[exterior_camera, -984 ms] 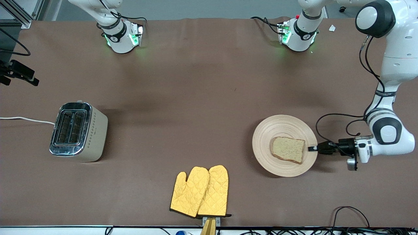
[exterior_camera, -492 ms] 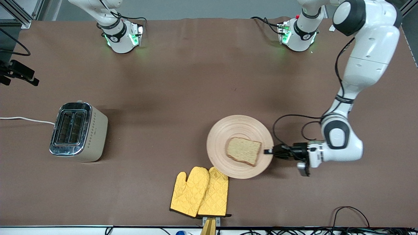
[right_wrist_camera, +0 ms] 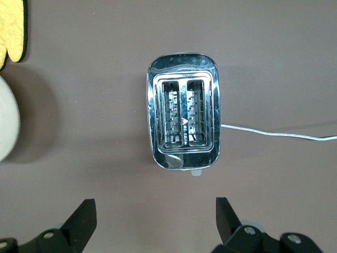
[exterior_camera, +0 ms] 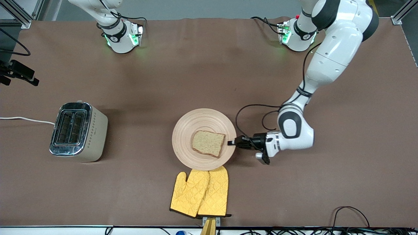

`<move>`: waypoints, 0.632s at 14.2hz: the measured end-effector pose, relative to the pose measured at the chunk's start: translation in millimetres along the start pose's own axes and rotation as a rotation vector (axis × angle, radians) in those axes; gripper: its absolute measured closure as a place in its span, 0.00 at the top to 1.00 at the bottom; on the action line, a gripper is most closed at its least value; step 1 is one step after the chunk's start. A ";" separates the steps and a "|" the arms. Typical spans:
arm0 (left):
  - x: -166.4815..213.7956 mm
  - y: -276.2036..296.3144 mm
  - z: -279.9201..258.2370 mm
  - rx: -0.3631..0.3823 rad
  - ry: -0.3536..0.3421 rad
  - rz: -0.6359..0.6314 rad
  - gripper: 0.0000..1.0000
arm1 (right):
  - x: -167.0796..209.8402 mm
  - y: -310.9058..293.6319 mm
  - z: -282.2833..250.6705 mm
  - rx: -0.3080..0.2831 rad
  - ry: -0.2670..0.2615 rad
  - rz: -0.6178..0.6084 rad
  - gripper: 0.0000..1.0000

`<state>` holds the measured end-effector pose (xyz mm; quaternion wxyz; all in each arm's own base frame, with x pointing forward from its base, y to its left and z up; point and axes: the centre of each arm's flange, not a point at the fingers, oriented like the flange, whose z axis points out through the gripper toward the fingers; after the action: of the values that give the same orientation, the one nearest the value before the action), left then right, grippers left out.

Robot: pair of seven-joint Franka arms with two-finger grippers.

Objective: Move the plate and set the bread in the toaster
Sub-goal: 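Slide the plate with the left gripper toward the toaster, then release the plate with the left gripper while the right gripper reaches out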

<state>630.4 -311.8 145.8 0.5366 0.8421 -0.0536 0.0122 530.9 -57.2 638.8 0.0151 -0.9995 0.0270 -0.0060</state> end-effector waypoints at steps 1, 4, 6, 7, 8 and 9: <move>-6.5 3.3 13.1 0.012 0.000 -0.002 0.09 | 0.0 0.0 0.0 0.000 0.000 0.000 1.00; -21.6 4.8 36.4 0.047 -0.013 0.001 0.09 | 0.0 0.0 0.0 0.000 0.000 0.000 1.00; -26.2 3.5 41.9 0.050 -0.023 -0.002 0.09 | 0.0 0.0 0.0 0.000 0.000 0.000 1.00; -28.3 3.5 44.8 0.050 -0.028 -0.002 0.09 | 0.0 0.0 0.0 0.000 0.000 0.000 1.00; -31.1 4.2 49.1 0.050 -0.035 -0.003 0.09 | 0.1 0.0 -0.1 0.000 0.001 0.000 1.00; -33.9 5.6 54.0 0.054 -0.040 -0.002 0.10 | 0.3 -0.1 -0.3 0.000 0.003 0.000 1.00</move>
<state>594.1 -360.4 125.4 0.5123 0.8565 -0.0631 -0.0037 531.3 -57.1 639.1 0.0152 -0.9995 0.0270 -0.0075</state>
